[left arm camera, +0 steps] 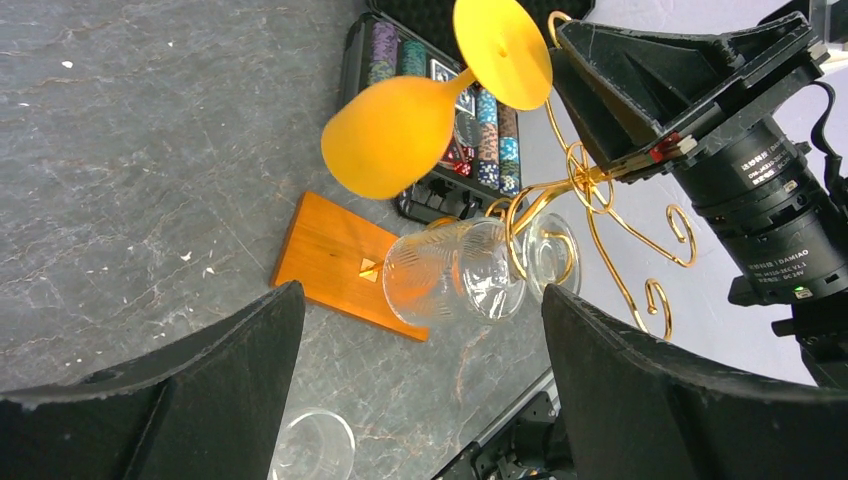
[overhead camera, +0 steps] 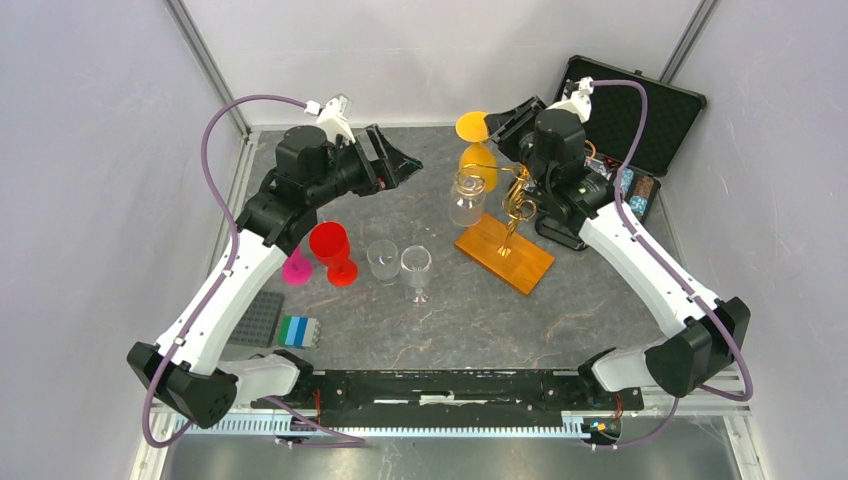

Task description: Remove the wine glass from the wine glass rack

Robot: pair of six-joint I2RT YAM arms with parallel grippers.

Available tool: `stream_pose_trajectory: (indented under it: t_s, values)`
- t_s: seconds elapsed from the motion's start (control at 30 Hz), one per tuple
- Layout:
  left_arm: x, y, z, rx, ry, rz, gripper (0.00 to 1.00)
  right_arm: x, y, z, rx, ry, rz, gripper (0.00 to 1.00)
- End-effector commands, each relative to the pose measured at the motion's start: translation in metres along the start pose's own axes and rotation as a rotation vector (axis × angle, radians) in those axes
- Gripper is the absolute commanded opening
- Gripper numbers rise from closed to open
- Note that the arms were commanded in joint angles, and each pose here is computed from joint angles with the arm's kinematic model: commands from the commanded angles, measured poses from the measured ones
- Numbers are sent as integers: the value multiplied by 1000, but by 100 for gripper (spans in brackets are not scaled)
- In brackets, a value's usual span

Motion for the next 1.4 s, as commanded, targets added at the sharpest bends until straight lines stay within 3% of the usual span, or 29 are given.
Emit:
stream_pose_trajectory:
  t_s: [0.0,0.27,0.47,0.6,0.87,1.37]
  values:
    - [-7,-7,-10,39,-30,47,92,-14,7,-3,-83,-31,87,40]
    - [-6,-6,-12,42,-28,40,92,-6,6,9,-161,9,164,26]
    - [-8,-4,-16,39,-37,45,92,1,7,11,-144,81,76,32]
    - [-7,-3,-15,37,-36,41,92,6,8,10,-156,119,39,31]
    - [-7,-2,-15,38,-35,39,92,-7,12,5,-176,63,47,8]
    - [-7,0,-17,38,-35,40,93,-37,18,-3,-199,-86,36,0]
Point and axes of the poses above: each gripper's point midway between its finger pads, its own z axis out along the fingers, its own y axis along the line the jaws close on, x = y × z, the point moved 3 cm from there along -z, back along the fingers, and after that the axes turned 12 degrees about -z, right-handed, at the moved point
